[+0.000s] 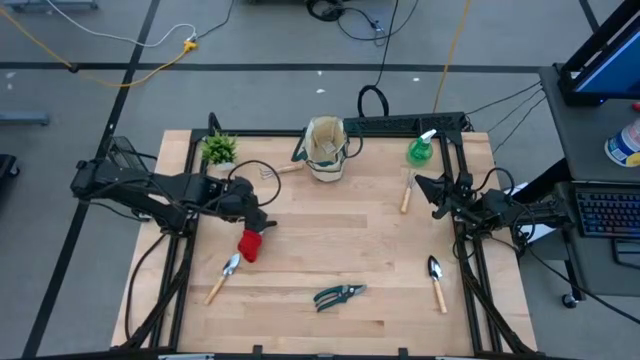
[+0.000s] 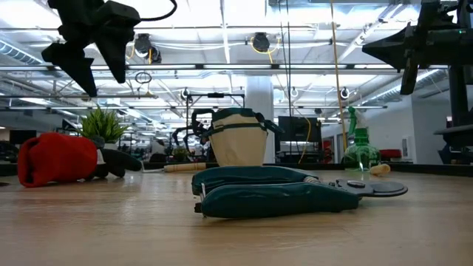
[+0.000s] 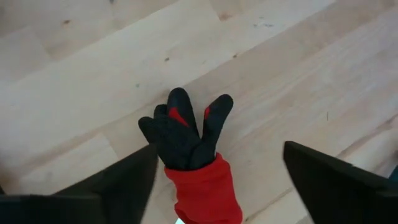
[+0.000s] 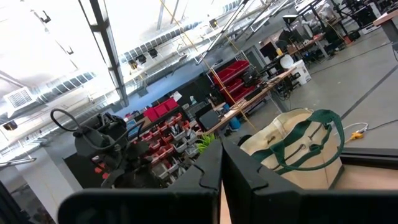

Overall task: Pick & Place Garden tools in Gardening bag
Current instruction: Put the black gloves into the green gardening bag

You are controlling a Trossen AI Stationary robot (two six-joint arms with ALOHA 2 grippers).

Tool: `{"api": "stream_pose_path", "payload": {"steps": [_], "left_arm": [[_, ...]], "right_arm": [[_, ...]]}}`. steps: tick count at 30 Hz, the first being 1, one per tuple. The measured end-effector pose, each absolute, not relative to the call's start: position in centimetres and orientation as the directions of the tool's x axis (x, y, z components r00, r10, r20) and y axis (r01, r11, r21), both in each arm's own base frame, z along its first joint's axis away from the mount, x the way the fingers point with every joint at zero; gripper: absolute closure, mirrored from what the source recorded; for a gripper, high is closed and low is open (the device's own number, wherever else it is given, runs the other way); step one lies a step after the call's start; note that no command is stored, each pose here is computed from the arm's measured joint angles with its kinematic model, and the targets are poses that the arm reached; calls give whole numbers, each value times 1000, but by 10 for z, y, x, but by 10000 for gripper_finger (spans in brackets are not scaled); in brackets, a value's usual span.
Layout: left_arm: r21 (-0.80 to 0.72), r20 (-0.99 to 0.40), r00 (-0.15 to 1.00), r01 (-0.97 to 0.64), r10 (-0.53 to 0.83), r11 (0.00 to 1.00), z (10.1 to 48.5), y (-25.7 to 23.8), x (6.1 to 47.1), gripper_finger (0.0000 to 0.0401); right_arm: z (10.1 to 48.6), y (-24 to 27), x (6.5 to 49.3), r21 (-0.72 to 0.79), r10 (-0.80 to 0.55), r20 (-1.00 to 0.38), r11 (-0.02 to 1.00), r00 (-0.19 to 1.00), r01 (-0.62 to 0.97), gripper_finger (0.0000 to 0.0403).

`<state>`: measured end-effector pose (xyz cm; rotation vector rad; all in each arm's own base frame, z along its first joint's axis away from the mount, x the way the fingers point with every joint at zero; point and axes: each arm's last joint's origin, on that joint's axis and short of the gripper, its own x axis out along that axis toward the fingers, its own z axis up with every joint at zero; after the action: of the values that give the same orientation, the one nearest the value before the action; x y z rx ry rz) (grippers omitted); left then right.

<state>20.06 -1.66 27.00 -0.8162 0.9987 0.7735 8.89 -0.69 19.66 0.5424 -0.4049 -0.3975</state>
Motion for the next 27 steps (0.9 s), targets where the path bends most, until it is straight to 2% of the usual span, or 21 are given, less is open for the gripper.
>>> {"api": "stream_pose_path", "payload": {"steps": [3,11,15,20,27], "left_arm": [[-217,-918,344,-850,195,479,270,-16,201,9],[-246,-937,340,-813,86,527,269,-24,201,65],[-230,-961,277,-823,12,520,258,-29,205,79],[-157,-983,183,-879,15,450,236,-29,207,80],[-137,-986,163,-900,27,415,228,-29,207,73]], "right_arm": [[197,-7,89,565,-462,262,785,847,254,403],[197,-7,89,565,-463,262,785,847,254,403],[197,-7,89,565,-462,262,785,847,254,403],[196,-7,89,564,-462,259,785,848,256,403],[196,-7,89,566,-462,259,784,848,254,403]]}}
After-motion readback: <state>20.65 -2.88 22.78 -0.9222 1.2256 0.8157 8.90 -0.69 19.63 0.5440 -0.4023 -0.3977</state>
